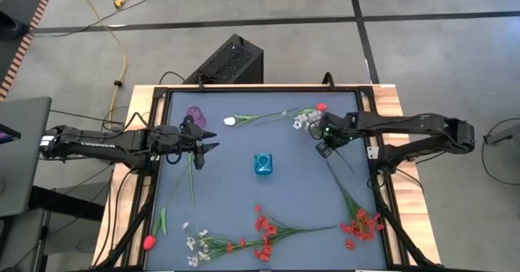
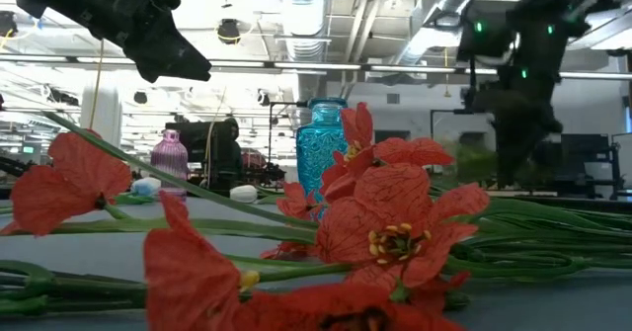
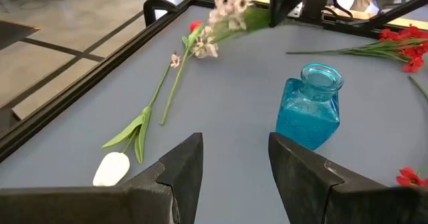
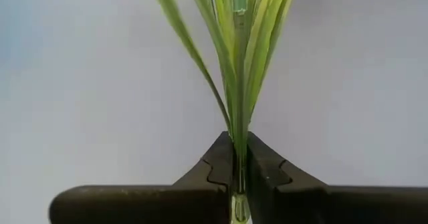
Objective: Sort flowers into vase by color
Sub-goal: Put the top white flowers into the blue vase, then put the bottom white flower into the blue vase
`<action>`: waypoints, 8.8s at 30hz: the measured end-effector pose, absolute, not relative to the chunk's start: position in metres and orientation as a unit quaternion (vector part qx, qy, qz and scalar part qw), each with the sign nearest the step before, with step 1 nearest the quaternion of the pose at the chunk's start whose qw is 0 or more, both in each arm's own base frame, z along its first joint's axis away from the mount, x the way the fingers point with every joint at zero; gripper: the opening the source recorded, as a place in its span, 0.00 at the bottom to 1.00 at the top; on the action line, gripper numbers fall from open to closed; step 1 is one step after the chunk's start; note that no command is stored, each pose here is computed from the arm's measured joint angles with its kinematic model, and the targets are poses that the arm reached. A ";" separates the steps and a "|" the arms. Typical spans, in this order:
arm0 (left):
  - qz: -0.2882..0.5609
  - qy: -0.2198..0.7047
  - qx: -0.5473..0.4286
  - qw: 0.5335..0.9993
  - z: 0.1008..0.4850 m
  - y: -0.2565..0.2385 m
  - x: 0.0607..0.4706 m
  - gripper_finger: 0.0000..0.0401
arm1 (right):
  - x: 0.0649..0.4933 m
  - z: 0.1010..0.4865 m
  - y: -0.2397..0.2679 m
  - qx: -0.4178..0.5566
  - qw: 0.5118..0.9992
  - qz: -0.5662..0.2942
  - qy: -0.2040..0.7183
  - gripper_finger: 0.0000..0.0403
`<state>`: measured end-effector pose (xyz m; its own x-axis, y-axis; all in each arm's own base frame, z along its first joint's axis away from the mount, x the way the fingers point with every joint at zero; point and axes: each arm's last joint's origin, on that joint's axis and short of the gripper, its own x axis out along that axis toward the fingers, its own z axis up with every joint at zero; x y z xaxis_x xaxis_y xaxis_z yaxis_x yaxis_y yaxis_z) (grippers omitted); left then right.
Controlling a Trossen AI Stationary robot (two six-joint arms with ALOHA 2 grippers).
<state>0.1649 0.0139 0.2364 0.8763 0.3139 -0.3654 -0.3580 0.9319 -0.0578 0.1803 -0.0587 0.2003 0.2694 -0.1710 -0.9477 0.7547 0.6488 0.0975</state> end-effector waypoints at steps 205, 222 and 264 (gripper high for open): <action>0.337 0.075 -0.256 0.903 0.244 -0.020 0.149 0.00 | 0.227 0.253 0.020 0.037 0.981 0.059 0.183 0.63; -0.125 -0.090 -0.047 0.987 0.294 -0.066 0.182 0.00 | 0.232 0.291 0.052 0.042 0.990 0.135 -0.024 0.63; -0.054 -0.011 0.013 0.998 0.234 -0.118 0.312 0.00 | 0.316 0.254 0.107 -0.078 0.979 0.177 -0.065 0.19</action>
